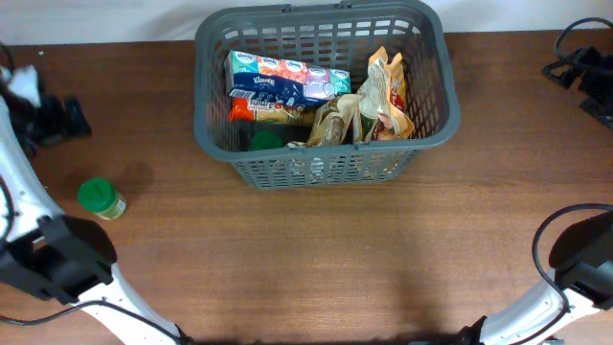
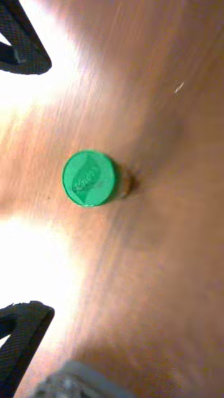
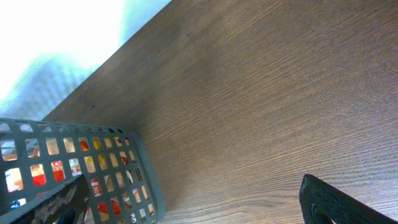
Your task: Pack container
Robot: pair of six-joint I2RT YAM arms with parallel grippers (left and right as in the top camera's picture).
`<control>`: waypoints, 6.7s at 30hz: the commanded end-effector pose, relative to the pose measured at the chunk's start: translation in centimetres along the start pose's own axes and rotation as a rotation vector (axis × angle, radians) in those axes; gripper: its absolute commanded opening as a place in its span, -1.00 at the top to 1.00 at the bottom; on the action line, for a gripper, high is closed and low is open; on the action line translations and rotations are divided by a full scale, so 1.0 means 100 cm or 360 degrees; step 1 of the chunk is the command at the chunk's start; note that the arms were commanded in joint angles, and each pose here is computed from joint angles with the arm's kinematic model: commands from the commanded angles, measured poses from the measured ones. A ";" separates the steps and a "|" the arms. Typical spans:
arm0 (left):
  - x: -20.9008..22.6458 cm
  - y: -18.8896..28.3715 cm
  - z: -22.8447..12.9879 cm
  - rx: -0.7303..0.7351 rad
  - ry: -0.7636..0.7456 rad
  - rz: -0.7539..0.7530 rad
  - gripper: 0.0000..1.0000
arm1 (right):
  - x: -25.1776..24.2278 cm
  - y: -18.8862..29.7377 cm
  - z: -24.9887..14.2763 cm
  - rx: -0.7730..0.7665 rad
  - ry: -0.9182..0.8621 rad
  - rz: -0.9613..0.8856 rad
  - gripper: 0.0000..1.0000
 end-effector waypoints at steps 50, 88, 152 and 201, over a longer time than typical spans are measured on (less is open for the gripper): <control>0.029 -0.161 -0.043 0.0352 -0.0003 0.0162 -0.42 | 0.001 -0.002 0.000 0.0005 0.0010 0.0006 -0.97; 0.013 -0.113 -0.018 0.0196 -0.0032 -0.0015 0.96 | 0.001 -0.002 0.000 0.0005 0.0010 0.0006 -0.98; -0.318 0.173 -0.147 -0.1104 -0.1812 -0.0369 -0.98 | 0.001 -0.002 0.000 0.0004 0.0010 0.0006 -0.98; -0.058 0.208 -0.038 -0.1174 0.0075 -0.0099 -0.98 | 0.248 0.218 -0.127 -0.1267 0.1272 -0.0060 -0.98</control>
Point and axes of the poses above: each gripper's point midway between its finger pads, its own y axis back along the fingers, its own x axis along the line the jaws close on, z = x × y, the point moved 7 cm from there along y, back along the fingers, and after that the axes turned 8 degrees about y, right-handed, at the moved point
